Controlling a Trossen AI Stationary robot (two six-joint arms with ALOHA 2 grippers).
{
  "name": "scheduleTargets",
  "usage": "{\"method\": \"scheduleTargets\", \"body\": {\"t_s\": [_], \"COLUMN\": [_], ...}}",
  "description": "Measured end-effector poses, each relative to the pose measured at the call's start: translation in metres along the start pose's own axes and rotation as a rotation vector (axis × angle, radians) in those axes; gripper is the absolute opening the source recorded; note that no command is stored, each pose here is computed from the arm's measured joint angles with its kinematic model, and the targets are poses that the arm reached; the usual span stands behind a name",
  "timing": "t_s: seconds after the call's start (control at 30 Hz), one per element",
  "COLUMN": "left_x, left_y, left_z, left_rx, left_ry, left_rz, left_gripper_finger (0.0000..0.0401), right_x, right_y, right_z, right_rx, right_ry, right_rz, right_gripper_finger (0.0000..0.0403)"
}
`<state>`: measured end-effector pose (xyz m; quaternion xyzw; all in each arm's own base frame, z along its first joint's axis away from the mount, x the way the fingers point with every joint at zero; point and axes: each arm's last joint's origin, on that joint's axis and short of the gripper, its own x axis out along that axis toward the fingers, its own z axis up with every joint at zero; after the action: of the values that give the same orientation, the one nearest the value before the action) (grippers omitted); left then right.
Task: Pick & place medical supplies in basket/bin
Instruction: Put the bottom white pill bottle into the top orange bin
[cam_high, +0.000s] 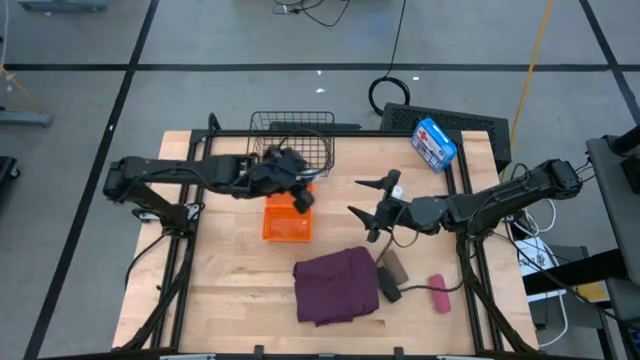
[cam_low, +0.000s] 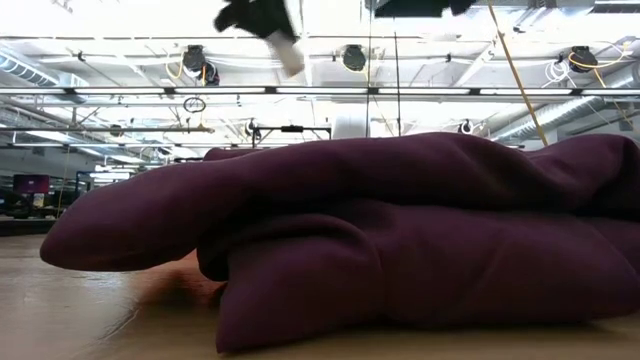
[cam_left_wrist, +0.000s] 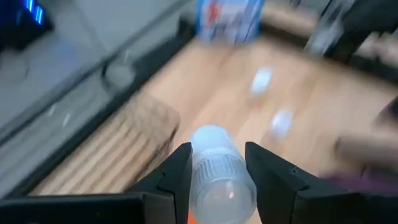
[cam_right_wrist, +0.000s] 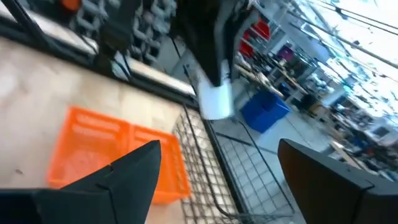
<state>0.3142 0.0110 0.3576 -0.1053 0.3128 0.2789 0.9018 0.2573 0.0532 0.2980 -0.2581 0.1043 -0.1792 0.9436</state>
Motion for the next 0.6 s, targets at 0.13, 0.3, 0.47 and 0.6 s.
{"method": "scheduleTargets", "body": {"t_s": [0.13,0.3,0.47,0.6], "left_x": [-0.001,0.019,0.052,0.072], "left_y": [0.017,0.031,0.041,0.055], "left_z": [-0.019,-0.036,-0.058,-0.079], "left_rx": [0.005,0.001,-0.002,-0.041], "left_ry": [0.21,0.378,0.447,0.497], "left_rz": [0.105,0.191,0.089,0.082], "left_gripper_finger": [0.0132,0.0132,0.0132,0.0132], "right_x": [-0.008,-0.016,-0.018,-0.018], "right_y": [-0.004,-0.012,-0.014,-0.014], "right_z": [0.006,0.012,0.013,0.013], "right_rx": [0.082,0.164,0.169,0.169], "right_ry": [-0.058,-0.128,-0.129,-0.129], "right_rz": [0.056,0.128,0.119,0.119], "right_gripper_finger": [0.0306,0.0293,0.0286,0.0282]}}
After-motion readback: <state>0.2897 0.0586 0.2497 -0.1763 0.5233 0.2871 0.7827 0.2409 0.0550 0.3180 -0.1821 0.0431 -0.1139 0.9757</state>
